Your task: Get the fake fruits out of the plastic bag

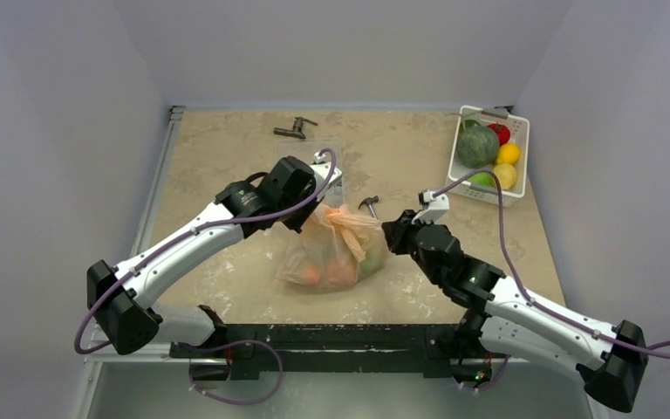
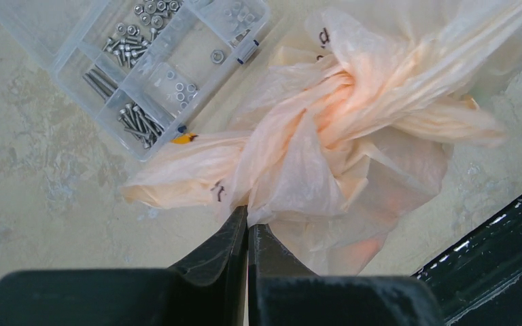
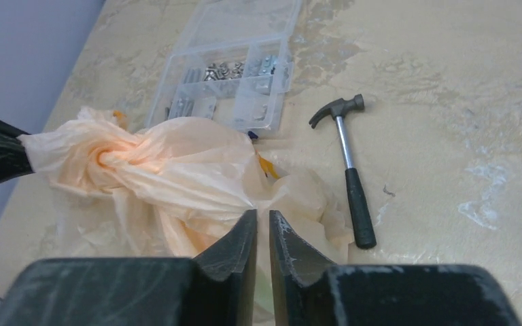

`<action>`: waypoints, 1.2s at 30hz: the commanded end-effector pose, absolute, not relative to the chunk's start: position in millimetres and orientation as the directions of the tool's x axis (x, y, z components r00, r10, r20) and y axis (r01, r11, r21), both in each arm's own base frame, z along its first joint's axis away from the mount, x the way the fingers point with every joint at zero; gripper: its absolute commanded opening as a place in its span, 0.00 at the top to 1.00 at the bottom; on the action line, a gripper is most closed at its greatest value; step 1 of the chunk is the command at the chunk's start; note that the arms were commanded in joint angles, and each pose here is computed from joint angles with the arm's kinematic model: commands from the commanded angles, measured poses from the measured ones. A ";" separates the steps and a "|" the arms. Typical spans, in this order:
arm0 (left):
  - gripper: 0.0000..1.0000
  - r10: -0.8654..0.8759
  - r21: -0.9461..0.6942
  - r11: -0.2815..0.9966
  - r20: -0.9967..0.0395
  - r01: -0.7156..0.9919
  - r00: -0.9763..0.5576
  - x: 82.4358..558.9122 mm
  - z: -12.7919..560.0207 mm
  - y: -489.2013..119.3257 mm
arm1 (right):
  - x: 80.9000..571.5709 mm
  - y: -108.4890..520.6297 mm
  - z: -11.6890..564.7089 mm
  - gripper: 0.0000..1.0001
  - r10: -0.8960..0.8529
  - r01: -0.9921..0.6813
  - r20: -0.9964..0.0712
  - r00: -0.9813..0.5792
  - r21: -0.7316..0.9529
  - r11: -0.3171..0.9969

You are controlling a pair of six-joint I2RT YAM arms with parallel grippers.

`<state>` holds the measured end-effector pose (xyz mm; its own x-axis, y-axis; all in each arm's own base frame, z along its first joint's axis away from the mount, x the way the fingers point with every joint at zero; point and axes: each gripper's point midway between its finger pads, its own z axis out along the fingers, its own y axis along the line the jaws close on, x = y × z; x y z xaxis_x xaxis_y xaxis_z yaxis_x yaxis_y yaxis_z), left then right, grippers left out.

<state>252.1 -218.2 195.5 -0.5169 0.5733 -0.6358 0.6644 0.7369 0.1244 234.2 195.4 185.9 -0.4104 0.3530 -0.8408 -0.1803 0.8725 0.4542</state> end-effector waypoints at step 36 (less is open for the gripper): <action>1.00 0.539 0.123 0.750 -0.683 0.650 -0.493 260.9 205.3 -215.0 | 249.9 228.3 206.7 1.00 0.688 -0.143 -0.663 -0.295 0.742 0.655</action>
<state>256.4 -221.2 191.2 -0.5140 0.5658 -0.6447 0.6703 0.7339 0.1096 242.1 236.7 165.4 -0.3902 0.5005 -0.7728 -0.1683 0.7864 0.5943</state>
